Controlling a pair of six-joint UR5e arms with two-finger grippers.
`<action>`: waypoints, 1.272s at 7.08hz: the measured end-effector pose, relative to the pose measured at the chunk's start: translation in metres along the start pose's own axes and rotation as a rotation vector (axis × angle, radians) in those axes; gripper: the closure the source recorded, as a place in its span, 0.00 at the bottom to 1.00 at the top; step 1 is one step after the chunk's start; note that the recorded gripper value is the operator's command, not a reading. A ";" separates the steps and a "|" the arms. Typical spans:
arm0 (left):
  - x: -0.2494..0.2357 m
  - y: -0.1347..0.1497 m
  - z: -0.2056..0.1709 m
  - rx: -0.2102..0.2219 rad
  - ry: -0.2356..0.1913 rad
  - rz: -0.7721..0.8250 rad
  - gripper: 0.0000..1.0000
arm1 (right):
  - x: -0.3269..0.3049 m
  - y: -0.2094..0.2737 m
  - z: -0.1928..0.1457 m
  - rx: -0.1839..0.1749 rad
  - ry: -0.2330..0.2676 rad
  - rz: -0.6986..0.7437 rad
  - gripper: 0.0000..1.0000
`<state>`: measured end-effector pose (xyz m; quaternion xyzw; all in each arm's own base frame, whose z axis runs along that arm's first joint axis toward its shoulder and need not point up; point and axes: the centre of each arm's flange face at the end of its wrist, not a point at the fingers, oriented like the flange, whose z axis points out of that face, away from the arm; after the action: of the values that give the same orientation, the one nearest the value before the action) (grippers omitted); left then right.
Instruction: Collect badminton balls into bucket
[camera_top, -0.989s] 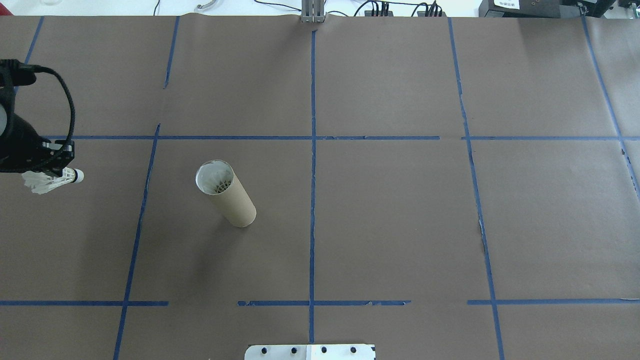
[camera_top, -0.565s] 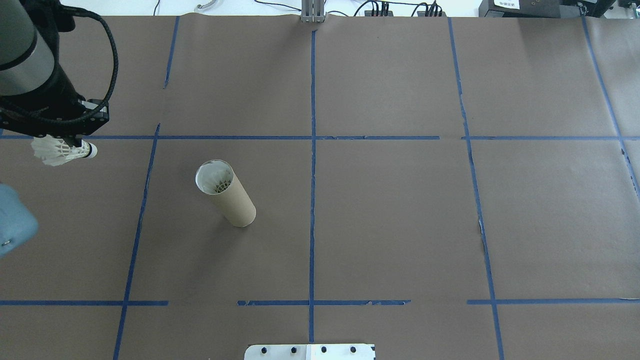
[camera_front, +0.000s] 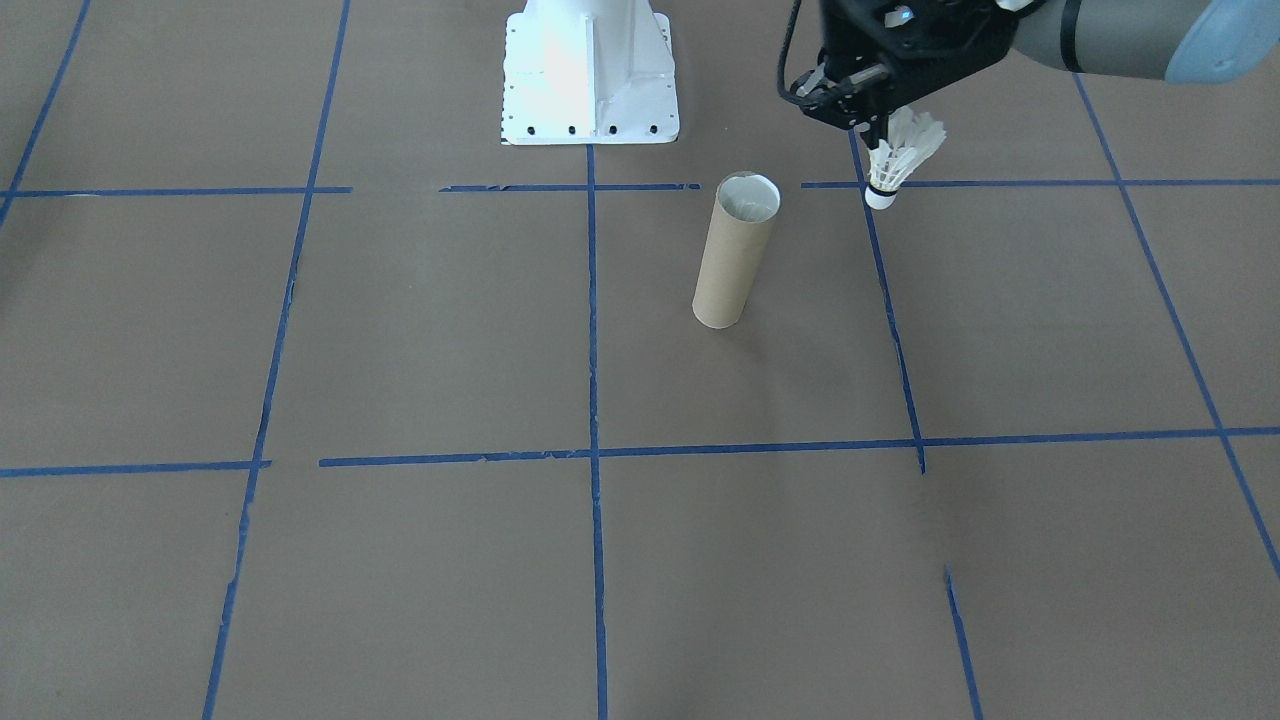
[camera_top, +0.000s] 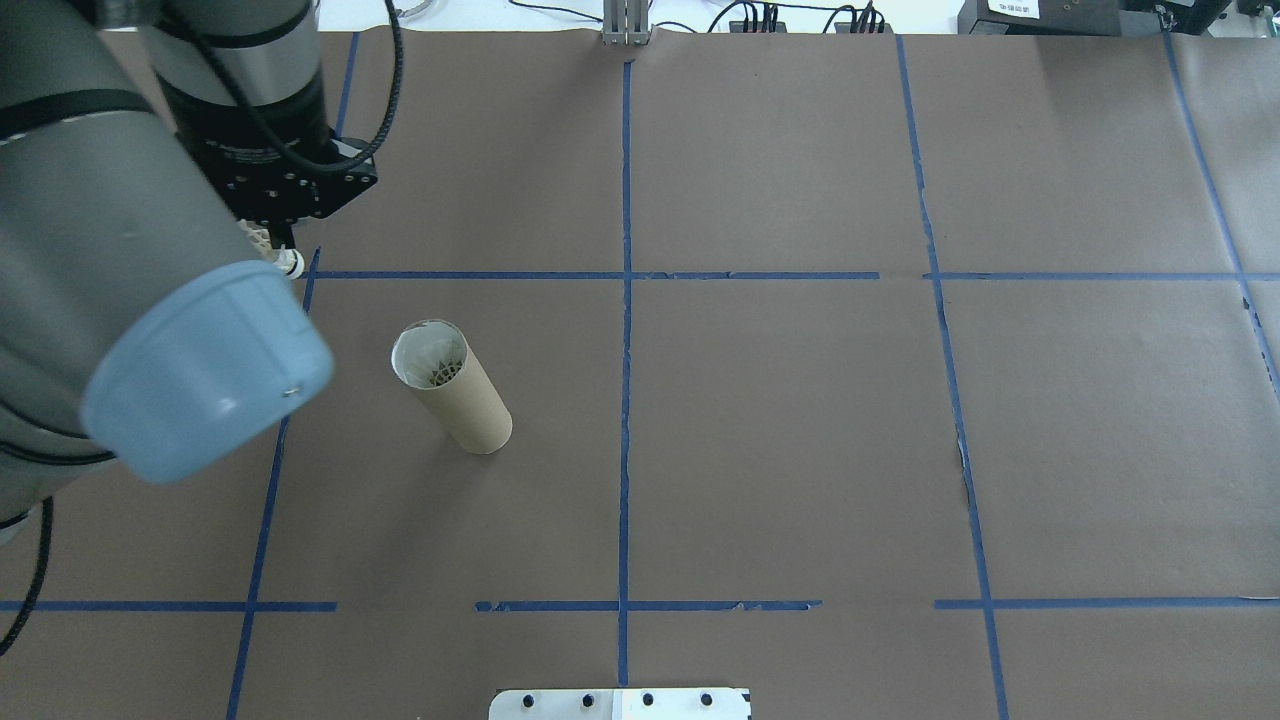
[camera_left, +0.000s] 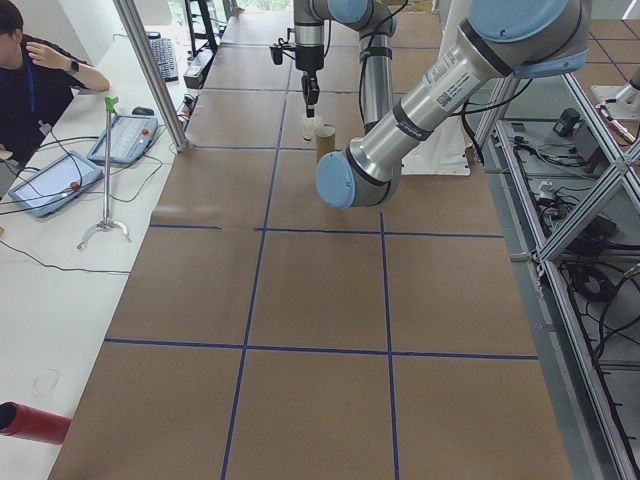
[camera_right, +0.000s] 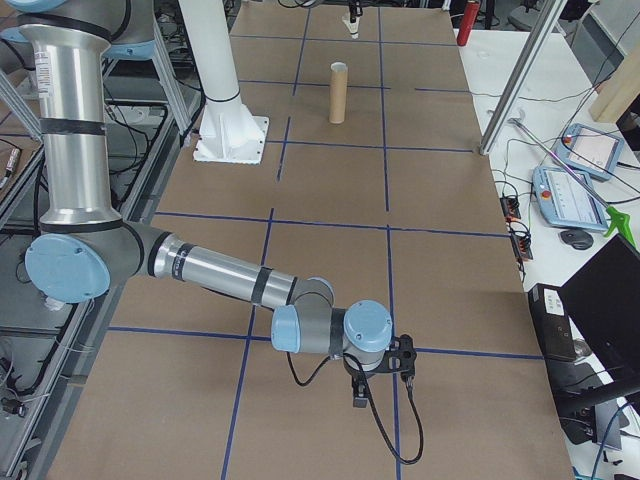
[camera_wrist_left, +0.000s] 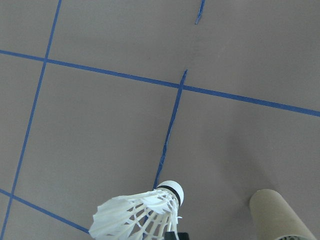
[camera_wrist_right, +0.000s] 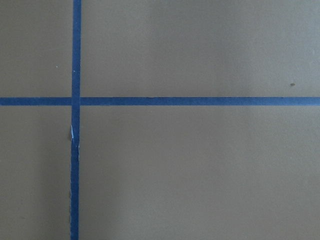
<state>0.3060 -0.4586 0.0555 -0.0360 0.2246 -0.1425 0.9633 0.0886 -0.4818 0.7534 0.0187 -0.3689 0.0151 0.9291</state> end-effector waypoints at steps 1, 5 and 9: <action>0.038 0.008 -0.005 -0.018 -0.027 -0.001 1.00 | 0.000 0.000 0.000 0.000 0.000 0.000 0.00; 0.096 0.043 0.008 -0.070 -0.085 0.014 1.00 | 0.000 0.000 0.000 0.000 0.000 0.000 0.00; 0.088 0.042 0.034 -0.081 -0.109 0.018 0.00 | 0.000 0.000 0.000 0.000 0.000 0.000 0.00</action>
<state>0.4073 -0.4441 0.0435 -0.0805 0.1776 -0.1226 0.9731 0.0886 -0.4818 0.7534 0.0187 -0.3689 0.0151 0.9291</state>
